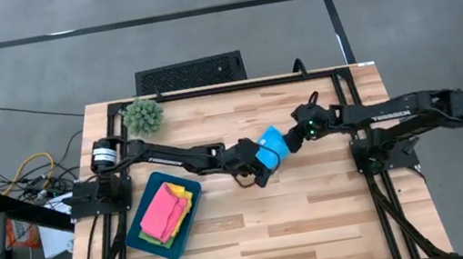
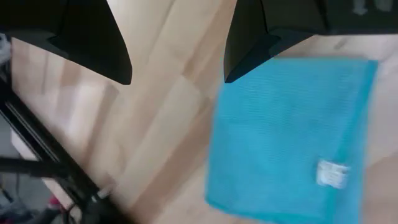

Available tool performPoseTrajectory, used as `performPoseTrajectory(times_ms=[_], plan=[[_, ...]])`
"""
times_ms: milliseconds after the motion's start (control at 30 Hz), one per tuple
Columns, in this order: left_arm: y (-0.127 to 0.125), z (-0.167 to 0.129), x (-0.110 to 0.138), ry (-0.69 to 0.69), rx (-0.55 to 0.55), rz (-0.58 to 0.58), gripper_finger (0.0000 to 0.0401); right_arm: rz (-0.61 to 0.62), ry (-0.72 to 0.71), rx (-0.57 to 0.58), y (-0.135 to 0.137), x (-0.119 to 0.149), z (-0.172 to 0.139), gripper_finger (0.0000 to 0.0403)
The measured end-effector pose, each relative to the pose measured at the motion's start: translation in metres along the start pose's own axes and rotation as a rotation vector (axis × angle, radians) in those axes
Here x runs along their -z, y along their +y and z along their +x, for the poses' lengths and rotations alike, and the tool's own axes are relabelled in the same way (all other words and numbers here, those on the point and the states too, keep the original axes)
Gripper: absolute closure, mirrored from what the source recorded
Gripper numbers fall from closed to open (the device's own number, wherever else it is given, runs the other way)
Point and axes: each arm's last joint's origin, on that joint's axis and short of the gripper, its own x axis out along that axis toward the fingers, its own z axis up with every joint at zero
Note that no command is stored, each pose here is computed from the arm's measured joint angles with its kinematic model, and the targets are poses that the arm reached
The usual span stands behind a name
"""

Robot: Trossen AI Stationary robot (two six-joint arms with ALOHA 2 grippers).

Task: Fold microfiber towels
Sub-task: Put the blue microfiber towel into the blue bin

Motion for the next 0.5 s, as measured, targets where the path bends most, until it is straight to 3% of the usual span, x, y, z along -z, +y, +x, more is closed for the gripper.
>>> performPoseTrajectory(times_ms=[500], plan=[[0.017, 0.029, 0.018, 0.046, -0.057, -0.081, 0.0154, -0.101, 0.092, 0.014, 0.009, 0.000, 0.030, 0.0181]])
